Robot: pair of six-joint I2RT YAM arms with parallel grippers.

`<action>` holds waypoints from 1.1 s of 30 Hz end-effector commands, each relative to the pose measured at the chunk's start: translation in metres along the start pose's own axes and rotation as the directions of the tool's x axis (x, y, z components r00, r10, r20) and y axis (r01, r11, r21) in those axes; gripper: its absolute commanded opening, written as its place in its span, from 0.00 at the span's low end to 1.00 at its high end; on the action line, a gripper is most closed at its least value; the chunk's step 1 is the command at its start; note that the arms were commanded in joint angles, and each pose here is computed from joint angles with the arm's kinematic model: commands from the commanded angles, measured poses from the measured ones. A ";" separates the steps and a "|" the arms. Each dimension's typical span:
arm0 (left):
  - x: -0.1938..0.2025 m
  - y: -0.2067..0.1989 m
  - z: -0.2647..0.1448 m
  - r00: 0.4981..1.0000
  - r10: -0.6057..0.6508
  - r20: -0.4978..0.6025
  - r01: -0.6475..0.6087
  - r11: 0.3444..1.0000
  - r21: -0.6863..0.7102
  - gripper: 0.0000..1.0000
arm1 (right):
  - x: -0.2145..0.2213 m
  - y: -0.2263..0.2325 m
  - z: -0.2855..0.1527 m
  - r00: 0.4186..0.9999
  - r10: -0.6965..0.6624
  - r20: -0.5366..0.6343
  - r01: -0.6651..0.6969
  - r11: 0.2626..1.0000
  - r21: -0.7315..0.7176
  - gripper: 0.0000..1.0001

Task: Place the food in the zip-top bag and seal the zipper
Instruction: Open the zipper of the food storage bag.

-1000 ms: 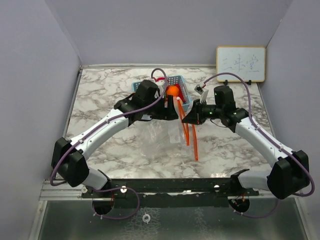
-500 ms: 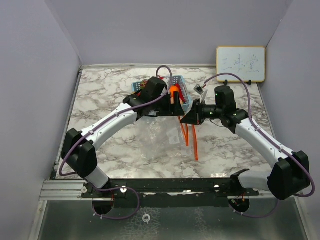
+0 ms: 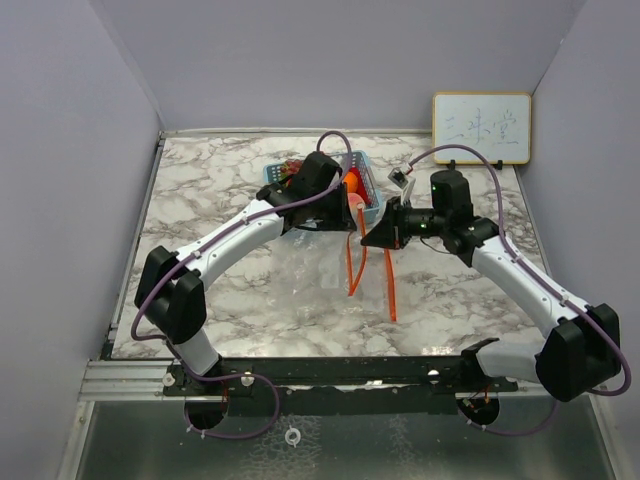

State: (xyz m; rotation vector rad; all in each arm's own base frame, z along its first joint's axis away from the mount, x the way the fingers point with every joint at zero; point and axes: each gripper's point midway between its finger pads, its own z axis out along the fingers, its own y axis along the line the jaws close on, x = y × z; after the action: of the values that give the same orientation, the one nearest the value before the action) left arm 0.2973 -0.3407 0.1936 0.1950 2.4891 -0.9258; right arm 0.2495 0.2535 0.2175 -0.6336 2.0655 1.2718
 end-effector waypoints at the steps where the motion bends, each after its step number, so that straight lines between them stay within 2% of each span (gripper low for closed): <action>1: -0.009 0.005 -0.007 0.999 0.045 0.029 -0.043 0.997 -0.064 0.00 | -0.032 -0.003 -0.012 0.996 -0.063 0.064 0.055 0.992 0.113 0.05; 4: -0.013 0.008 -0.017 0.996 0.072 0.044 -0.067 0.993 -0.098 0.00 | -0.044 -0.040 -0.028 0.995 -0.054 0.087 0.019 0.929 0.370 0.29; 6: -0.015 0.007 -0.024 0.995 0.078 0.059 -0.072 0.992 -0.100 0.00 | -0.044 -0.054 -0.032 0.996 -0.069 0.061 0.035 0.897 0.440 0.36; 8: -0.018 0.003 -0.029 0.994 0.076 0.079 -0.069 0.994 -0.088 0.00 | -0.039 -0.061 -0.029 0.998 -0.054 0.035 0.033 0.891 0.452 0.39; 16: -0.031 -0.015 -0.044 0.988 0.050 0.146 -0.045 0.998 -0.033 0.00 | -0.012 -0.060 0.002 0.995 0.098 0.008 -0.096 0.944 0.317 0.44; 23: -0.032 -0.018 -0.045 0.987 0.034 0.158 -0.031 0.999 -0.017 0.00 | -0.017 -0.046 0.012 0.993 0.119 0.028 -0.122 0.968 0.218 0.47; 33: -0.031 -0.012 -0.044 0.985 0.030 0.170 -0.025 0.999 -0.034 0.00 | -0.020 -0.039 0.010 0.990 0.131 0.053 -0.139 0.970 0.200 0.48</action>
State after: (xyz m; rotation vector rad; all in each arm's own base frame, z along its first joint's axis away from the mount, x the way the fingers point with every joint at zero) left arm 0.3028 -0.3218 0.2288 0.1509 2.3993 -0.8440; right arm 0.2937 0.2428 0.1872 -0.3740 2.2623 1.0723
